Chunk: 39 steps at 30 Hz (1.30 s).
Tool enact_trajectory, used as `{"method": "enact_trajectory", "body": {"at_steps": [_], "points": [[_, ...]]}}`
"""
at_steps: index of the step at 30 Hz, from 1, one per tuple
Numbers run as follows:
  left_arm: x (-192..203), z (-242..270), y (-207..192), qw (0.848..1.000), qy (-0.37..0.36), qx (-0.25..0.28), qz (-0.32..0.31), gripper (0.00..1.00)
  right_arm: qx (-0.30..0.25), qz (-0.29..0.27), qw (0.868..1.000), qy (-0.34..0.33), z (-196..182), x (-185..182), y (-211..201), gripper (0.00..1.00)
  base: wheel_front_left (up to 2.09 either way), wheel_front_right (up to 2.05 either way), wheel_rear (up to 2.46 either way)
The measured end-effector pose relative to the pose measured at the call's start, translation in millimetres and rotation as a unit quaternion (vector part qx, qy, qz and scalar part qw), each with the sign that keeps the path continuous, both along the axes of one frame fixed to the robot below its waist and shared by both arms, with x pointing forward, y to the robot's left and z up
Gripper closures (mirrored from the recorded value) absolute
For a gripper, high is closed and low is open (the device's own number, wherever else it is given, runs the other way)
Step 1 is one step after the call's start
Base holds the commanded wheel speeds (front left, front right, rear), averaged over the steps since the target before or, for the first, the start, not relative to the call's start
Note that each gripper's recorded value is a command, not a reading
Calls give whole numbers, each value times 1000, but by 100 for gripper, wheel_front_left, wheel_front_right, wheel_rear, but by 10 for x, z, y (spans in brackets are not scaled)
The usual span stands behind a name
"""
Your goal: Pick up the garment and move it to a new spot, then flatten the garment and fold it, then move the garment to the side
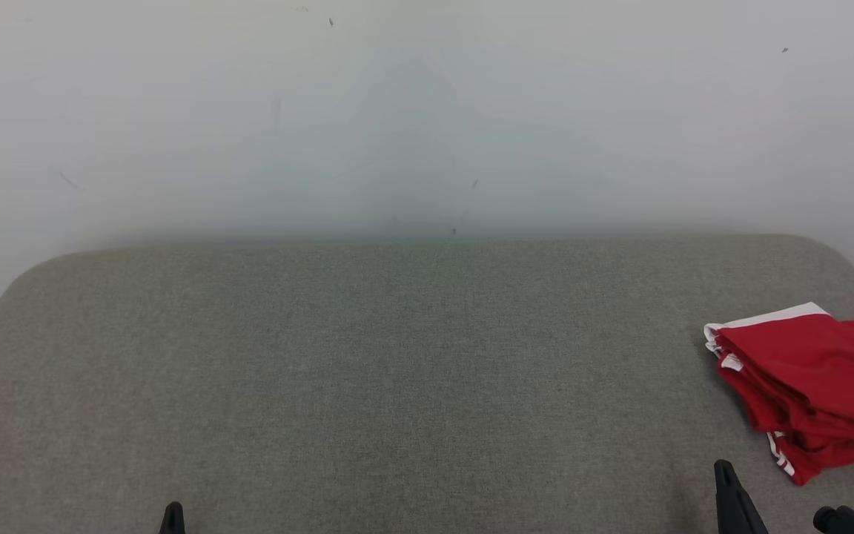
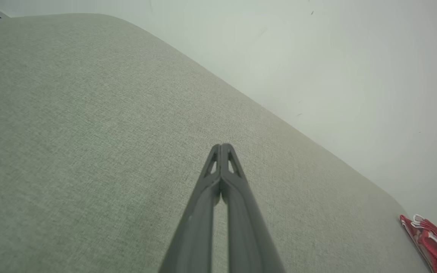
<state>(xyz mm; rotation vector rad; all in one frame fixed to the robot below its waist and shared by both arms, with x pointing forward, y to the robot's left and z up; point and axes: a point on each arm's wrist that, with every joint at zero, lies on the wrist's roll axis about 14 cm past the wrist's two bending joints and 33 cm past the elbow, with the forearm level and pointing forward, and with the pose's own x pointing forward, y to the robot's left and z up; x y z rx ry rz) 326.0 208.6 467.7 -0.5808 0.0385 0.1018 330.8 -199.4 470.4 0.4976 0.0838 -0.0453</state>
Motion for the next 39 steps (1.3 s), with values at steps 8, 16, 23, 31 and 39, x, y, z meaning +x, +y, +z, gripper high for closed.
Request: {"method": "enact_trajectory", "body": {"at_steps": [8, 16, 23, 31, 39], "points": [[78, 22, -14, 998, 0, -57, 2, 100, 61, -13, 998, -6, 47, 54, -36, 100, 0, 0, 0], [168, 68, -36, 994, -4, -106, 1, 100, 117, -23, 993, -8, 63, 86, -68, 100, 0, 0, 0], [236, 100, -58, 988, -6, -152, 0, 100, 163, -30, 986, -13, 96, 122, -93, 100, 0, 0, 0], [301, 126, -86, 981, -7, -194, -4, 100, 210, -35, 977, -21, 146, 174, -113, 100, 0, 0, 0], [367, 151, -117, 970, -8, -241, -8, 100, 259, -42, 965, -24, 156, 201, -138, 100, 0, 0, 0]]}}
